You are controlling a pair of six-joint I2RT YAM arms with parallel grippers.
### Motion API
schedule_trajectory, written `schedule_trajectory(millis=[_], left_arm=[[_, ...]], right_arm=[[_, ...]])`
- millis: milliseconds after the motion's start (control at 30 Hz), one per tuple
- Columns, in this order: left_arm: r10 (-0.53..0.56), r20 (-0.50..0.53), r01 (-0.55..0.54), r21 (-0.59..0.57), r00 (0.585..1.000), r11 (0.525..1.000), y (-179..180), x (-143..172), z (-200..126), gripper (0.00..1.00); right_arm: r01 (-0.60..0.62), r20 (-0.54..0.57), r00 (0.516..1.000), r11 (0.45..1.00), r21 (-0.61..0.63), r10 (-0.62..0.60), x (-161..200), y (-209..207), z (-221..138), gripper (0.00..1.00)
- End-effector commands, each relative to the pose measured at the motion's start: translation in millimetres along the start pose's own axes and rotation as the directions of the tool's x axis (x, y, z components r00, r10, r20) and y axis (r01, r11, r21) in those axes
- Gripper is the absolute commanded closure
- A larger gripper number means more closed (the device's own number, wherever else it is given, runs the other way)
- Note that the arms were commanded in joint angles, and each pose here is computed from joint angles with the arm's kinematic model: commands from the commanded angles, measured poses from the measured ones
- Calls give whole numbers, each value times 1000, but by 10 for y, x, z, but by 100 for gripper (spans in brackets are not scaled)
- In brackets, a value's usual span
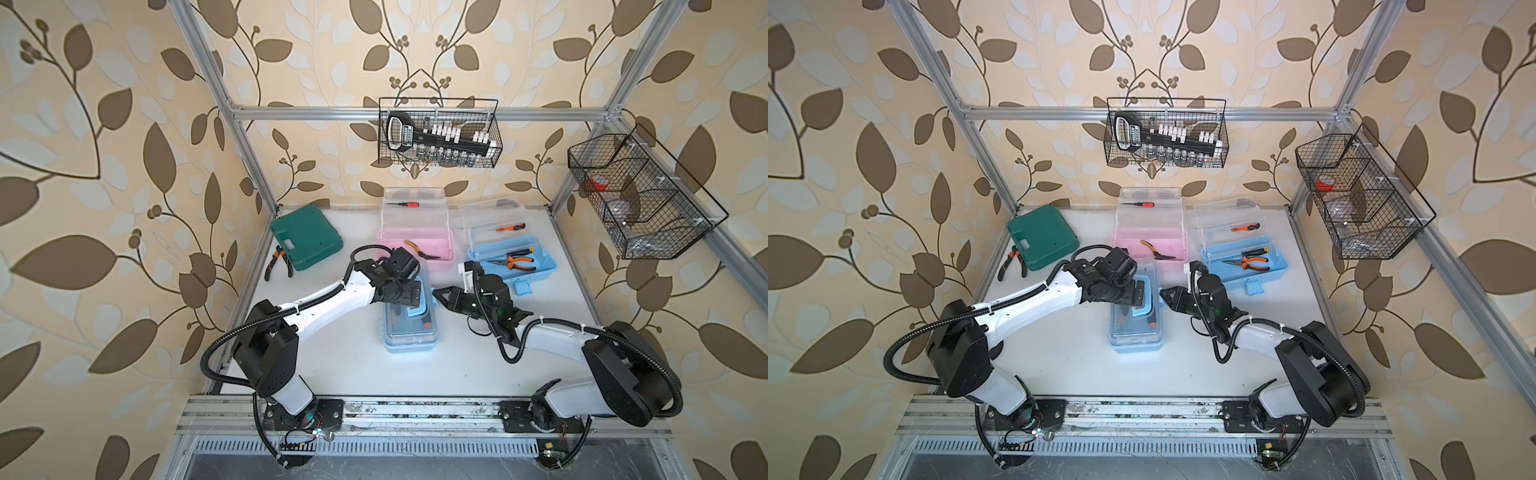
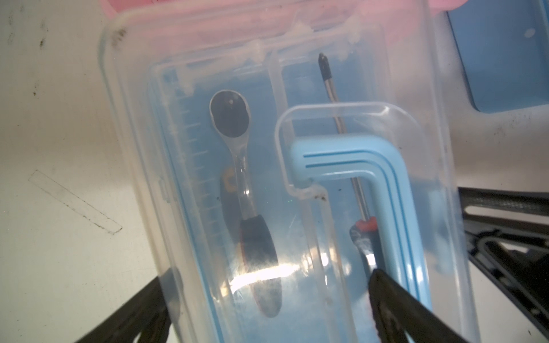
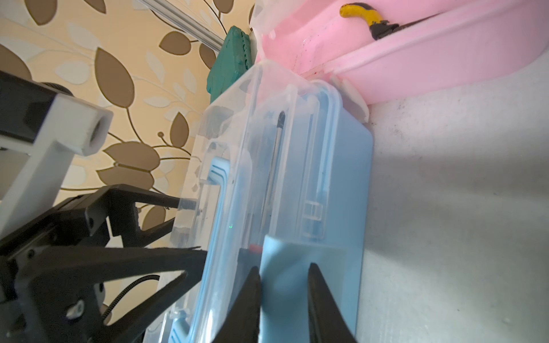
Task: Close toolboxes
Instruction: Fasten the toolbox latch on the toolbox.
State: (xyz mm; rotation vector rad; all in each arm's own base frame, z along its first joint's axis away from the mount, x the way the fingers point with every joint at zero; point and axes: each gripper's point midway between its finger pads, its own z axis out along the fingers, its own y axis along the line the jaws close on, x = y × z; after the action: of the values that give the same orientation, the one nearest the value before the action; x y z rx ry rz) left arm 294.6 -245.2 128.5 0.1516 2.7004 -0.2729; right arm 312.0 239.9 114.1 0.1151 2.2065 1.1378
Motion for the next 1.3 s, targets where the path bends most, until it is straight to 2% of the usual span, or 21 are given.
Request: schedule_trajectory(millis=[0,333,633,733,867,1267], left_arm=[[53,-72,-55,-27,996,998,62,196,120,1],[56,-78,-59,-29,995,998,60,198,129,1],[63,-81,-65,-20,995,998,43,199,144,1],[66,-83,-68,-16,994,998,40,209,157,1],[67,-84,-68,-15,994,998,40,217,170,1],[68,-93,-70,-25,993,997,59,237,200,1]], right_arm=[[41,-160,986,999,11,-39,379,33,62,74],[89,-172,983,989,116,-68,462,-108,65,75],[62,-185,981,997,34,-55,497,12,133,75],[34,-208,978,999,21,-29,555,14,156,69],[26,-190,982,997,79,-11,537,-123,146,68],[29,-89,996,997,70,-23,251,-59,7,67]])
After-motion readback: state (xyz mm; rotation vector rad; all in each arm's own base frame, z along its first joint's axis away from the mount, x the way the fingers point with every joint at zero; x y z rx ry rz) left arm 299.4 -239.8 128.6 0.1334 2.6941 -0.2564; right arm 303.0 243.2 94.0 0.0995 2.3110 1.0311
